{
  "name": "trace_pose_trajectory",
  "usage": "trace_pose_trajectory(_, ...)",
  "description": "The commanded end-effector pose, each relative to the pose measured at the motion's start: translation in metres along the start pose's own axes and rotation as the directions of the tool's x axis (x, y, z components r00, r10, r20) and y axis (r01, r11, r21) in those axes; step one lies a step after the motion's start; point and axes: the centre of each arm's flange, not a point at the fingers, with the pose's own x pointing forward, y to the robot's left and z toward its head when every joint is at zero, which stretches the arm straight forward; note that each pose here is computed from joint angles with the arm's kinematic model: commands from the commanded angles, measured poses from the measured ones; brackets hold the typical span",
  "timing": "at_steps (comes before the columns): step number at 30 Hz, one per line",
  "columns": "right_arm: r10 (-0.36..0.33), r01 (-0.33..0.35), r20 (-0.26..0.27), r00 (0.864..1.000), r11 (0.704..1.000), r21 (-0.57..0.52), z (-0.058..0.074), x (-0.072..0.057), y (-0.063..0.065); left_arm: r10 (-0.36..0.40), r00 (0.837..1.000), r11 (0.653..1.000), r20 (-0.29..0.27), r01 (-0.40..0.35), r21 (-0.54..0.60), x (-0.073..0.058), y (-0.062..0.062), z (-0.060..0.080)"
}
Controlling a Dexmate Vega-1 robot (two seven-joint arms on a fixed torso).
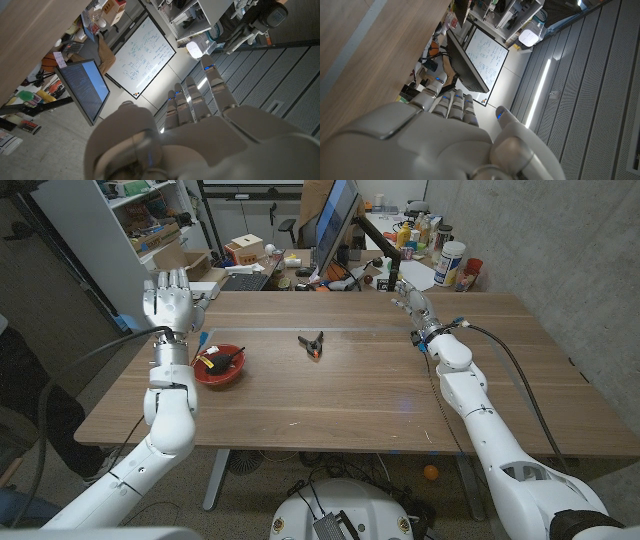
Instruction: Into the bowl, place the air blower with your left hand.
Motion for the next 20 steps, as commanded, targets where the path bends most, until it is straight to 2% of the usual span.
trace_pose_trajectory(1,-0.030,0.030,0.004,1.000,1.000,-0.008,0.005,-0.018,0.011,-0.002,1.000,0.982,0.020,0.006,-0.188,0.005,-0.004,-0.013)
trace_pose_trajectory(7,-0.047,0.047,0.005,0.999,0.999,-0.006,0.006,-0.032,0.009,-0.003,0.999,0.964,0.042,0.014,-0.264,0.005,-0.001,-0.014)
trace_pose_trajectory(12,-0.064,0.064,-0.006,0.998,0.998,0.001,0.000,-0.041,0.003,-0.007,0.998,0.951,0.057,0.024,-0.308,0.008,0.007,-0.010)
trace_pose_trajectory(16,-0.067,0.067,-0.014,0.998,0.998,0.010,-0.008,-0.043,-0.002,-0.013,0.998,0.941,0.063,0.033,-0.335,0.010,0.011,-0.004)
trace_pose_trajectory(20,-0.065,0.066,-0.007,0.998,0.998,0.016,-0.011,-0.038,-0.008,-0.004,0.998,0.941,0.066,0.026,-0.336,0.011,0.014,0.002)
